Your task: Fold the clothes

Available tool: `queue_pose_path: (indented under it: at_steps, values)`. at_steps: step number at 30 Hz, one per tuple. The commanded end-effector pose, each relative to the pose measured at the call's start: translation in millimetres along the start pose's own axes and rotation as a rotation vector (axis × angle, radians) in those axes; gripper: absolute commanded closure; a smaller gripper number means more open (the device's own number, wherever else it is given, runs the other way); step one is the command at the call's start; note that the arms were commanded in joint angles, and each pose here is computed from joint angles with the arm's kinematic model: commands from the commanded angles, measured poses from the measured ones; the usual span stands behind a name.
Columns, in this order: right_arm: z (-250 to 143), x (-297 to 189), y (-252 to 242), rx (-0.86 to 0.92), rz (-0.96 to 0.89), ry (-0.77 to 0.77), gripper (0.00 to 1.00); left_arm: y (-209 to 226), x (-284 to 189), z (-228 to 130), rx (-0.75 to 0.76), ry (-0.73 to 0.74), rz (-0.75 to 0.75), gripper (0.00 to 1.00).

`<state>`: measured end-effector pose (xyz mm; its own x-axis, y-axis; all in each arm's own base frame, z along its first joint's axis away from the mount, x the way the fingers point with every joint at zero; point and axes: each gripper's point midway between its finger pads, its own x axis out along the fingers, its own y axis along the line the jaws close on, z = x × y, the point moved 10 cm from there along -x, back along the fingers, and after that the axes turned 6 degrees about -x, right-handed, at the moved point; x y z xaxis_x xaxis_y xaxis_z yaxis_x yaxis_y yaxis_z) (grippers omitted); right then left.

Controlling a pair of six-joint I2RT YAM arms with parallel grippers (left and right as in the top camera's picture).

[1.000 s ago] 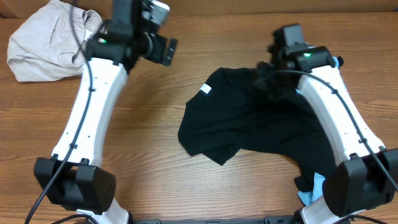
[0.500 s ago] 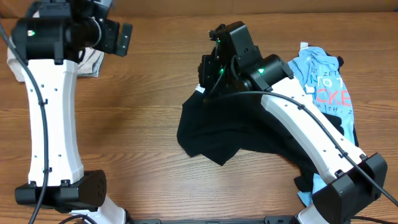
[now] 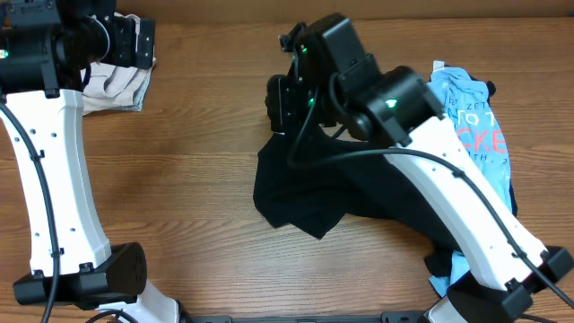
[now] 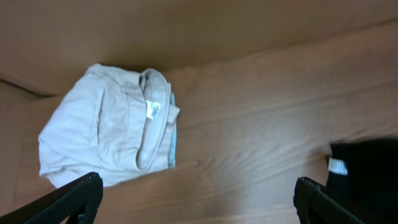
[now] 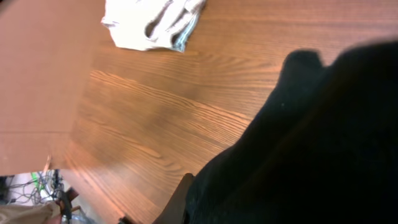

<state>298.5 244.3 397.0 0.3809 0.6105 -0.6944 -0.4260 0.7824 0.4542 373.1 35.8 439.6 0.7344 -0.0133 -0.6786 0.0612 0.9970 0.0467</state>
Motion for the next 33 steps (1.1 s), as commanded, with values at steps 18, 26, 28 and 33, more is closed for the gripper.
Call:
queue_pose_path:
  at_steps: [18, 26, 28, 33]
  values:
    - [23, -58, 75, -0.238, 0.181, -0.253, 0.96, 52, -61, 21, -0.175, -0.223, 0.109, 0.0]
    - [-29, 39, 80, -0.242, 0.07, 0.123, 0.96, 53, -61, 19, -0.18, -0.208, 0.096, 0.0]
    - [-45, 66, 73, -0.231, 0.026, 0.233, 0.96, 53, -61, 19, -0.18, -0.209, 0.096, 0.0]
    - [-86, 116, 54, -0.204, -0.022, 0.438, 0.75, 53, -60, 18, -0.182, -0.199, 0.095, 0.0]
